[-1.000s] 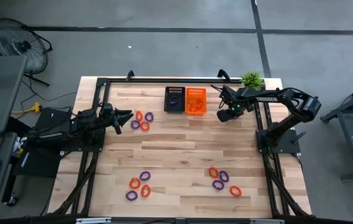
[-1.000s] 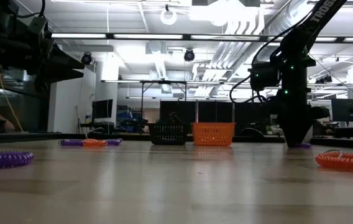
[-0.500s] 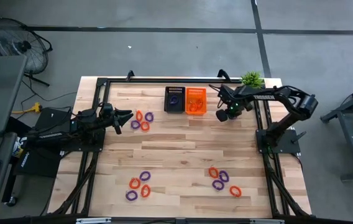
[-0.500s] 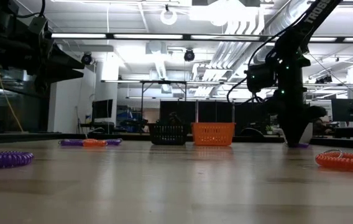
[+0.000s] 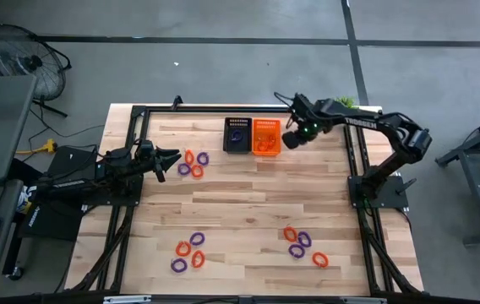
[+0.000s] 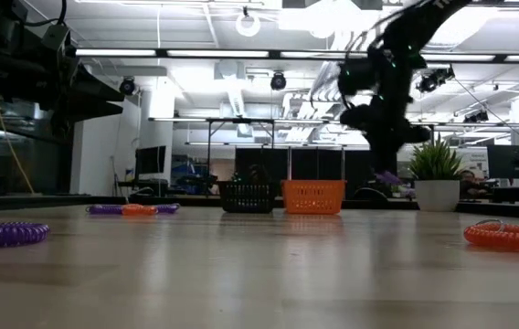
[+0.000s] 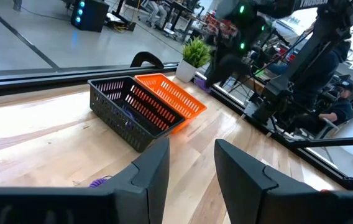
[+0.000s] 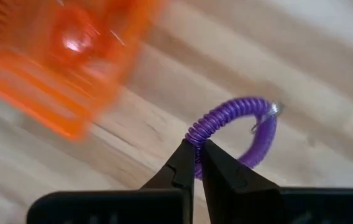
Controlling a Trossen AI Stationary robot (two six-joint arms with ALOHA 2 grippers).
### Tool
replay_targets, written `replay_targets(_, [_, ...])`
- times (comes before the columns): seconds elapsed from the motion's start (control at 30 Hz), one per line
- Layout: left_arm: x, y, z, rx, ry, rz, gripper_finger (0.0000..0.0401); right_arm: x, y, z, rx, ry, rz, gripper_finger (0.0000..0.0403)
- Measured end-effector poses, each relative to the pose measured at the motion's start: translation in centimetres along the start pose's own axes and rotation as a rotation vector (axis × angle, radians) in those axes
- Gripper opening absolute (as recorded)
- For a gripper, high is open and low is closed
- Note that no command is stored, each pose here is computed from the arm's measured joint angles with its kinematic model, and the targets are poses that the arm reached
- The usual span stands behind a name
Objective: Sort spring keychains
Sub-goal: Put the purple spring keychain in the black bin
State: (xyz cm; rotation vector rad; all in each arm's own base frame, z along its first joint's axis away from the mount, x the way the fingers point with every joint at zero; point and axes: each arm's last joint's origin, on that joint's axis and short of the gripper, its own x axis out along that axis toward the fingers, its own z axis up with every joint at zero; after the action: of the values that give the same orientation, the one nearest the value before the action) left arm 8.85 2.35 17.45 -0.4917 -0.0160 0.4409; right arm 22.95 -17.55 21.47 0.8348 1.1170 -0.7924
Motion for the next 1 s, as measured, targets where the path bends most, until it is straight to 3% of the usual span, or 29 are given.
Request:
replay_targets(0.2, [0.0, 0.0, 0.0, 0.0, 0.0, 0.0, 0.0126, -2.9, 2.7, 2.4, -0.061, -0.18, 0.131, 0.001])
replay_targets(0.4, [0.0, 0.0, 0.0, 0.0, 0.0, 0.0, 0.0126, -3.4, 5.0, 3.7, -0.09, -0.326, 0.299, 0.0008])
replay_targets(0.7, [0.0, 0.0, 0.0, 0.0, 0.0, 0.0, 0.0126, -0.4, 8.7, 5.0, -0.117, -0.376, 0.534, 0.0009])
replay_targets(1.0, [0.0, 0.0, 0.0, 0.0, 0.0, 0.0, 0.0126, 3.7, 11.6, 5.7, -0.155, -0.307, 0.571, 0.001])
